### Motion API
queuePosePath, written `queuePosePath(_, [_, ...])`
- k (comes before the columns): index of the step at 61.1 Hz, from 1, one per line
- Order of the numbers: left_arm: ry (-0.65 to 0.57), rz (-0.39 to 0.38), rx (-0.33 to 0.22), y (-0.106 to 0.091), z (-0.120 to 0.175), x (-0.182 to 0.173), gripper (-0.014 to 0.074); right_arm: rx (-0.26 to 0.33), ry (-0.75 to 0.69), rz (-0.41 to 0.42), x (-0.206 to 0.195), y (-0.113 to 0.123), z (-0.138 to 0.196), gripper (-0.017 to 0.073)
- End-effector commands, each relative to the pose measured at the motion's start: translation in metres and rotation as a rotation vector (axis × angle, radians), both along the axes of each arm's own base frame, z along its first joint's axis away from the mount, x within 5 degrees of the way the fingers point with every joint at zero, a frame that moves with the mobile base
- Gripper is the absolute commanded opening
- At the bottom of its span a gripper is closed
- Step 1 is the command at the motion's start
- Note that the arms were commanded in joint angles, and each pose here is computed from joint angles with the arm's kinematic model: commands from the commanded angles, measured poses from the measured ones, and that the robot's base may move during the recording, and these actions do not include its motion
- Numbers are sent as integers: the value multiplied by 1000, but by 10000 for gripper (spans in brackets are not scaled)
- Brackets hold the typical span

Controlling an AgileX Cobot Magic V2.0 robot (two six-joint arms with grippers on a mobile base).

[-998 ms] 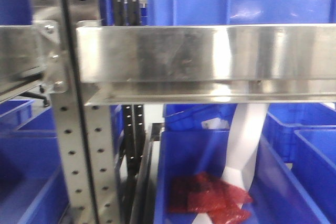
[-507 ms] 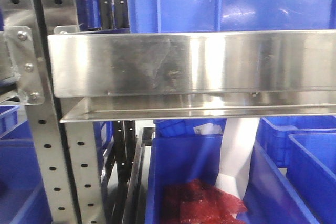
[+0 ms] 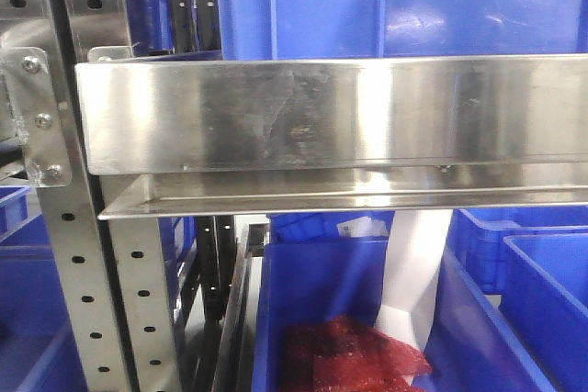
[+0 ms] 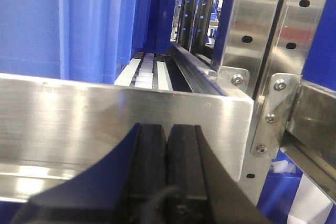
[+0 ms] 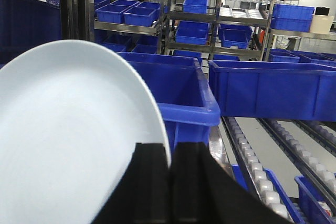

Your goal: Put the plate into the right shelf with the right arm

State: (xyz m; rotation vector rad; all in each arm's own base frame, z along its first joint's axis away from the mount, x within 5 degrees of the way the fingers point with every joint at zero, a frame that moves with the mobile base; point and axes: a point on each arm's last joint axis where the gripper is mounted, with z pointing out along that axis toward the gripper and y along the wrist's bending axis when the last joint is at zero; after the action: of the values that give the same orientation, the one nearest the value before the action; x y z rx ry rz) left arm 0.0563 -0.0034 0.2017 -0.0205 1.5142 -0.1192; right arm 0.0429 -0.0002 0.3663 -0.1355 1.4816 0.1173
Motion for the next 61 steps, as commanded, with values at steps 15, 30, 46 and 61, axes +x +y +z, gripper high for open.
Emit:
queuePosePath(15, [-93, -8, -12, 0, 6, -1, -47, 32, -213, 27, 2, 4, 84, 55])
queuePosePath(30, [-93, -8, -12, 0, 6, -1, -47, 25, -158, 8, 65, 22, 152, 55])
queuePosePath(46, [-93, -8, -12, 0, 6, -1, -47, -6, -62, 12, 161, 53, 167, 55])
queuePosePath(61, [-93, -8, -12, 0, 6, -1, -47, -61, 111, 17, 252, 82, 123, 55])
